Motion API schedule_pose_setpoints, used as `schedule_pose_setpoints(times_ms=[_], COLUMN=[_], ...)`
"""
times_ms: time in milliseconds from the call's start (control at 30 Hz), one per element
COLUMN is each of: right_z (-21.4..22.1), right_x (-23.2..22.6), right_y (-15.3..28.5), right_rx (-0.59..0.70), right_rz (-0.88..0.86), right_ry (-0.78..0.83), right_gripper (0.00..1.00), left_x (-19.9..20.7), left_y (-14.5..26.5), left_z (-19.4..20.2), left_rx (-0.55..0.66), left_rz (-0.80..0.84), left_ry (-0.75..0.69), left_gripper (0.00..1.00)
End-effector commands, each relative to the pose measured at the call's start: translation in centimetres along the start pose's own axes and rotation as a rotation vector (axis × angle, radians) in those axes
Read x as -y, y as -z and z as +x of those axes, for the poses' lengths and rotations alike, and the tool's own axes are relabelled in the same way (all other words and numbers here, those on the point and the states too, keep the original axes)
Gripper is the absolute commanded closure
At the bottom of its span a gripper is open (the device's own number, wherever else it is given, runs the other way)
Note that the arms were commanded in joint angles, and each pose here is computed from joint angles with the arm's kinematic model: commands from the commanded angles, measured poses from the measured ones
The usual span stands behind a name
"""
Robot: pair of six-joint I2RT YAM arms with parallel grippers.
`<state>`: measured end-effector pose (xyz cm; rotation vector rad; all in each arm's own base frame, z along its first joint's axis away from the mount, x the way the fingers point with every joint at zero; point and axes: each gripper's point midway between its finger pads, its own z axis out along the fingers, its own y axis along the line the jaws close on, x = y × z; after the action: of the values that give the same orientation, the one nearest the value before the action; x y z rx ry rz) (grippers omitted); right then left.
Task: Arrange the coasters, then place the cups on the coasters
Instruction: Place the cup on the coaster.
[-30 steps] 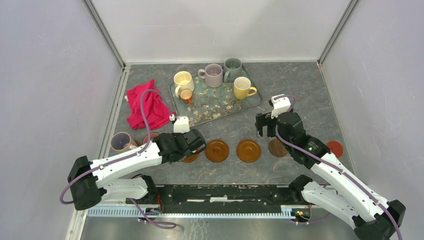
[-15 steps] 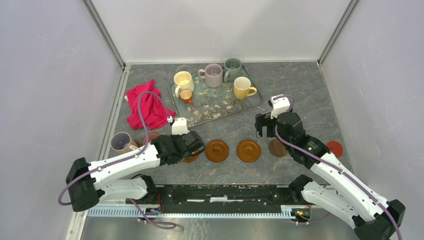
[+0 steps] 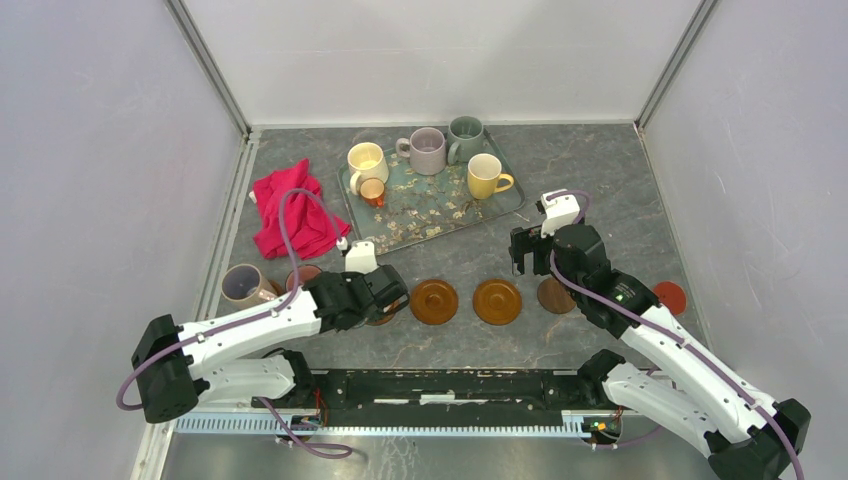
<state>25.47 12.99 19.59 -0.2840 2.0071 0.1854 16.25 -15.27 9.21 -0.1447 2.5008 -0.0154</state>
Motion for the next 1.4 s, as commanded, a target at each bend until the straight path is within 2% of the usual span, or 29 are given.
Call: schedule_pose_setpoints(times_ms=[0,133,333,633,933,1367], right_z=[-1.0,-1.1,-1.2,-1.2,-1.3,-2.4], right_x=[-0.3,-0.3,-0.3,-0.4,-0.3,0.7], right_y=[0.0,0.0,0.1,0.1,0.1,0.3], right_rx=[0.041,0.043,0.044,0.045,0.043,0.073], right_rz=[-0.01,-0.011,-0.011,-0.015,-0.009,0.051], right_ry=[-0.017,-0.018,-0.018,-0.019,-0.017,-0.033], right_gripper=[0.02,0.02,0.02,0.02,0.02,0.02], left_x=[0.7,0.6,0.7,1.0,2.5,4.9], left_y=[0.3,0.5,1.0,2.4,4.9,6.5], left_z=[0.1,0.2,0.0,-0.9,-4.1,-10.5], left_rx=[-0.006,-0.012,-0.017,-0.004,0.059,0.249], left_rz=[0.029,0.031,0.043,0.089,0.154,0.145], left_ry=[0.061,0.066,0.073,0.087,0.103,0.075], left_gripper=[0.65,0.56,0.49,0.24,0.01,0.0])
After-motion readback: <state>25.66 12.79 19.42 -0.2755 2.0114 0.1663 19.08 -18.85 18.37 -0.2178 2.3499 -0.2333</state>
